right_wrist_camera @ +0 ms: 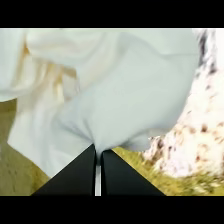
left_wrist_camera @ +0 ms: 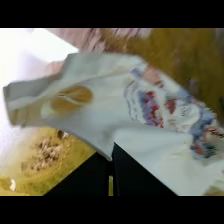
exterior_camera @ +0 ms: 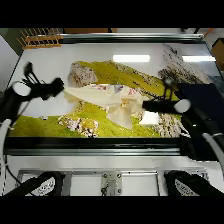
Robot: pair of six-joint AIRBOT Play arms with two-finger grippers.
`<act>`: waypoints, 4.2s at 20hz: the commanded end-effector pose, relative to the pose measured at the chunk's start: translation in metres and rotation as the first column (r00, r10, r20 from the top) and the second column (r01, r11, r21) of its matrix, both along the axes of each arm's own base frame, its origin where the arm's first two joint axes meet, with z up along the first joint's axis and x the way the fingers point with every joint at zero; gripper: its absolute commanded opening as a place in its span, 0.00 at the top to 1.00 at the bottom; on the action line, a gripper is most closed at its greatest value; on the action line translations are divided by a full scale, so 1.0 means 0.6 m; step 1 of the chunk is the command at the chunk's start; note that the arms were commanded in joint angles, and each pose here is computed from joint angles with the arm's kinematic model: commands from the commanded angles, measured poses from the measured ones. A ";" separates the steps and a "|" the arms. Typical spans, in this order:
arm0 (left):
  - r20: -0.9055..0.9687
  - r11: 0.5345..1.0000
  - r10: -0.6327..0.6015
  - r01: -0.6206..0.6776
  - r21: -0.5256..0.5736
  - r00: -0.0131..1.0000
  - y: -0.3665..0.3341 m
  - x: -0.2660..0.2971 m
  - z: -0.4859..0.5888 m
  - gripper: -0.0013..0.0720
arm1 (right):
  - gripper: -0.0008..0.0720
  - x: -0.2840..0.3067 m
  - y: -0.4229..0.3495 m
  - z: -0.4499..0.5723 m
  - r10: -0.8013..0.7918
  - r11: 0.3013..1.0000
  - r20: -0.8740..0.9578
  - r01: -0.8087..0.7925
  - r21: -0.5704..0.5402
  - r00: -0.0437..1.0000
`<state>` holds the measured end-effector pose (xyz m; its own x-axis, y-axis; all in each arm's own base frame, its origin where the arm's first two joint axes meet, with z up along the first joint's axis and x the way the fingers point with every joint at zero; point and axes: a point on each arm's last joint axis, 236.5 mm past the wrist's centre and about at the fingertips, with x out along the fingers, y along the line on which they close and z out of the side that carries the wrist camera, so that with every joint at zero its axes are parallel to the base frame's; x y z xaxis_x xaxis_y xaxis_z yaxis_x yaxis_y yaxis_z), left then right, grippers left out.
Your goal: Fold the clothes and pants, and hang the long-sleeved shirts on hangers.
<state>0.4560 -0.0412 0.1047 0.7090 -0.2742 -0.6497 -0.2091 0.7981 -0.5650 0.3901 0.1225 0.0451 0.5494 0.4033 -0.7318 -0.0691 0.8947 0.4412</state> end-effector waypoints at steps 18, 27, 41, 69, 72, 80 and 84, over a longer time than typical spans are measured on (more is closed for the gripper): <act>0.833 0.987 0.029 -0.146 0.063 0.553 0.013 -0.354 0.674 0.98 | 0.97 -0.236 -0.184 0.652 -0.198 0.938 0.759 0.343 -0.036 0.620; 0.241 0.987 0.089 -0.118 0.108 0.966 0.082 0.077 0.212 0.98 | 0.97 0.080 -0.095 0.210 -0.048 0.996 0.050 0.051 -0.068 0.998; -0.162 0.968 -0.007 0.047 0.248 0.987 0.128 0.066 0.032 0.06 | 0.10 0.147 -0.175 0.161 -0.146 0.986 0.102 0.153 -0.070 0.984; -0.606 0.907 0.349 -0.420 0.028 0.714 0.084 -0.348 -0.390 0.06 | 0.10 -0.065 -0.133 0.150 -0.107 0.992 0.074 0.111 -0.064 0.992; -0.597 0.909 0.345 -0.416 0.021 0.724 0.078 -0.318 -0.379 0.43 | 0.10 -0.065 -0.139 0.149 -0.112 0.990 0.075 0.118 -0.072 0.991; -0.407 0.949 0.308 -0.309 0.065 0.860 0.103 -0.268 -0.279 0.98 | 0.10 -0.188 -0.283 -0.060 -0.348 0.937 -0.309 0.318 -0.144 0.885; -0.334 0.949 0.312 -0.311 0.058 0.890 0.104 -0.262 -0.240 0.97 | 0.10 -0.246 -0.244 -0.210 -0.308 0.943 -0.512 0.330 -0.049 0.802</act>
<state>0.2955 0.0196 -0.0563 0.4515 -0.0874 -0.8880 -0.6588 0.6386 -0.3979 0.2689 -0.0385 -0.0297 0.3025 0.2163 -0.9283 0.3993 0.8556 0.3295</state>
